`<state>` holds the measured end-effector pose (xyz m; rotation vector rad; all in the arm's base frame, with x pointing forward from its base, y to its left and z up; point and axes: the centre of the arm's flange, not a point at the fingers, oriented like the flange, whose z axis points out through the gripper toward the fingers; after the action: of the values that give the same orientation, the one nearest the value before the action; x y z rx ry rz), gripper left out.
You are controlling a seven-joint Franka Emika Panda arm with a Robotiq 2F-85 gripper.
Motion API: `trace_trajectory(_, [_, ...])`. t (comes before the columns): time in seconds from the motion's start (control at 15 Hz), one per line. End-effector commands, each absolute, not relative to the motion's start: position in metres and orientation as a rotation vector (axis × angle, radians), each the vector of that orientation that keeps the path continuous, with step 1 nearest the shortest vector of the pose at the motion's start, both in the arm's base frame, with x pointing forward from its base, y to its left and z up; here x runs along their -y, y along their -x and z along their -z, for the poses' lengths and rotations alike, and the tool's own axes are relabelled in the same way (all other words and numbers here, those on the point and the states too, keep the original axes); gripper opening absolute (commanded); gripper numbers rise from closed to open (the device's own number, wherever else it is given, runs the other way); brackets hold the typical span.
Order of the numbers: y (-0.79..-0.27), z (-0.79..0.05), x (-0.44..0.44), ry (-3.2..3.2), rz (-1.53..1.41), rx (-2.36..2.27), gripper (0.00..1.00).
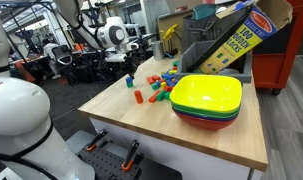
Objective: Move the blue and green cubes forward, then stack them
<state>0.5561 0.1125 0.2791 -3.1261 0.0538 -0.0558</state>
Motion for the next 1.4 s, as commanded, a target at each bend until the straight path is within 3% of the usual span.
trace_trajectory(0.0, [-0.546, -0.289, -0.111, 3.121, 0.031, -0.087, 0.0])
trace_trajectory(1.33, [-0.581, -0.321, -0.098, 3.109, 0.159, -0.137, 0.0])
